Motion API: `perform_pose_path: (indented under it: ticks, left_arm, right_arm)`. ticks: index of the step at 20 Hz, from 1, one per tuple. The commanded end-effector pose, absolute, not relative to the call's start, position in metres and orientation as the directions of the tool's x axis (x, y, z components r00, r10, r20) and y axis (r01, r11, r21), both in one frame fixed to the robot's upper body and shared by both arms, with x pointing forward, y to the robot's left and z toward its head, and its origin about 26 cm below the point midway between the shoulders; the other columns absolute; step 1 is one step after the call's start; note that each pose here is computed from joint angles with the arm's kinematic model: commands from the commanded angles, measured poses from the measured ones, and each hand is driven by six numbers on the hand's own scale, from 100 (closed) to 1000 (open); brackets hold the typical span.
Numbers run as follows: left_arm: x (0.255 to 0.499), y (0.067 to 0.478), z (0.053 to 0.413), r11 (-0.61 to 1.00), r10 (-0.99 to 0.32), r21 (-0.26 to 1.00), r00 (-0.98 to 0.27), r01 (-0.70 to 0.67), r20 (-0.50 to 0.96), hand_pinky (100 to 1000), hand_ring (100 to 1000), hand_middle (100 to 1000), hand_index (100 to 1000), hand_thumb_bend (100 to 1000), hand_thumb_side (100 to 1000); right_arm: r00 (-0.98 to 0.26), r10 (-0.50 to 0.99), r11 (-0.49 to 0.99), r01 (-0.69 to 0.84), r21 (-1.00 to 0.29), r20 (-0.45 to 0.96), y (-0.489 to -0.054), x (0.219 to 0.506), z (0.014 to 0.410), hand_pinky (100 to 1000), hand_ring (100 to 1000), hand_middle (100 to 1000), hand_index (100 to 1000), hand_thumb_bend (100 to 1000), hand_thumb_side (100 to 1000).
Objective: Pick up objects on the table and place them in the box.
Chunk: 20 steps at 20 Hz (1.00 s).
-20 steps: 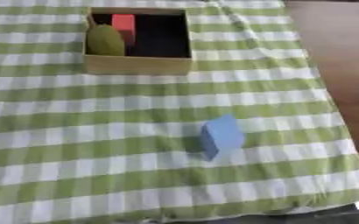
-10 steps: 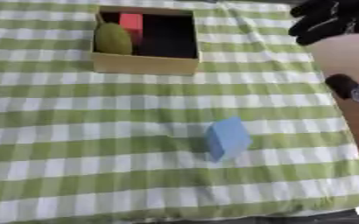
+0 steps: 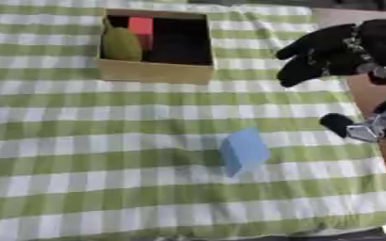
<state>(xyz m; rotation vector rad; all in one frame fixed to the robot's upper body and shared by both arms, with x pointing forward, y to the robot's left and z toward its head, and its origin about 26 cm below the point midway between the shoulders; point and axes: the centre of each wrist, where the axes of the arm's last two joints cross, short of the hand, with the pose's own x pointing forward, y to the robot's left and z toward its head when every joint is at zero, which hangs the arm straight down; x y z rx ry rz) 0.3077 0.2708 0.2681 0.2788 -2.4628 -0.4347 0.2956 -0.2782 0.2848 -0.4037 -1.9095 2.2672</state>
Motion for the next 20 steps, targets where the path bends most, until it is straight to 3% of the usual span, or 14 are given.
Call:
perform_pose_path:
  ticks: [1,7,13,18,20]
  left_arm:
    - [0.304,0.27,0.273,0.92,-0.294,0.381,-0.797,-0.088,0.527,707,783,724,827,100,576]
    - [0.305,0.268,0.27,0.922,-0.289,0.38,-0.79,-0.078,0.54,706,782,722,821,100,577]
    - [0.305,0.267,0.268,0.923,-0.285,0.379,-0.785,-0.07,0.549,705,781,719,819,100,578]
    - [0.305,0.265,0.267,0.922,-0.285,0.382,-0.781,-0.065,0.556,704,780,715,818,100,577]
    - [0.305,0.265,0.267,0.922,-0.284,0.382,-0.781,-0.064,0.557,704,780,714,817,100,577]
  right_arm:
    - [-0.948,0.31,-0.19,0.016,-0.982,-0.075,-0.274,0.3,0.288,943,966,798,944,100,594]
    - [-0.927,0.373,-0.186,-0.113,-0.976,0.036,-0.265,0.311,0.278,957,970,766,958,100,632]
    - [-0.912,0.406,-0.197,-0.153,-0.968,0.062,-0.259,0.318,0.266,974,971,758,956,100,656]
    - [-0.898,0.431,-0.225,-0.206,-0.952,0.092,-0.255,0.327,0.251,996,982,762,958,100,546]
    - [-0.892,0.437,-0.221,-0.232,-0.947,0.116,-0.255,0.33,0.246,1000,989,767,961,160,460]
